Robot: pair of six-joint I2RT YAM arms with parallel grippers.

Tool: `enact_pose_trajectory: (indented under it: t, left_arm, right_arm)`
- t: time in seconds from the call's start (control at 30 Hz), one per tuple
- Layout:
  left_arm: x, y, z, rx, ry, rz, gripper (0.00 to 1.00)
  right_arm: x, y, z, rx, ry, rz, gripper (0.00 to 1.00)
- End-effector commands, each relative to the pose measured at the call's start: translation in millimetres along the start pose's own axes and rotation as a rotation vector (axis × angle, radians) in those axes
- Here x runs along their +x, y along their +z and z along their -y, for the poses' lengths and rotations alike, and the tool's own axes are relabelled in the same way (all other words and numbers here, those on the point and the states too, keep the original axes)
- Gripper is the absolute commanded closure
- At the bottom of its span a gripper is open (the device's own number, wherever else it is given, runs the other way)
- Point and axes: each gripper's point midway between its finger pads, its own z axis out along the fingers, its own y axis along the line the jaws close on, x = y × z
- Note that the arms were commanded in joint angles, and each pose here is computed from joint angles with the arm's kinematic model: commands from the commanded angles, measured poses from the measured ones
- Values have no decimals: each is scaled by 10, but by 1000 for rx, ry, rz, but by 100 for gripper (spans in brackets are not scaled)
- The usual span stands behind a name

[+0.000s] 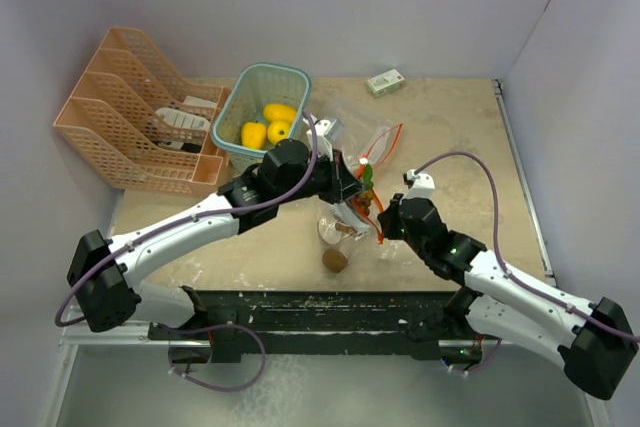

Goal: Open the zip-top bag and remove the fake food
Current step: Pick up the fake fruit from the zipper food storage bag.

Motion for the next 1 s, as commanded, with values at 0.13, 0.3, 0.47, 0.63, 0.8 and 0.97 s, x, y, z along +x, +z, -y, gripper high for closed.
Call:
enact_pose_trajectory:
  t: [0.13, 0.3, 0.47, 0.63, 0.8, 0.97]
  left_arm:
    - [-422, -109, 369, 115, 27, 111, 100]
    - [-288, 179, 270, 103, 10, 53, 100]
    - [-376, 227, 374, 140, 4, 67, 100]
    - [-634, 0, 553, 153, 46, 122, 100]
    - [-675, -162, 519, 119, 51, 154, 100]
    - [-648, -120, 433, 113, 11, 153, 100]
  right_arm:
    - [-480, -303, -486, -217, 32, 118, 100]
    - [-473, -401, -998, -351, 23, 102, 100]
    - [-147, -255, -1123, -266, -35, 25, 100]
    - [-21, -262, -849, -181, -5, 10, 100]
    - [-221, -444, -688, -157, 26, 80, 57]
    - [-466, -652, -608, -171, 56, 159, 37]
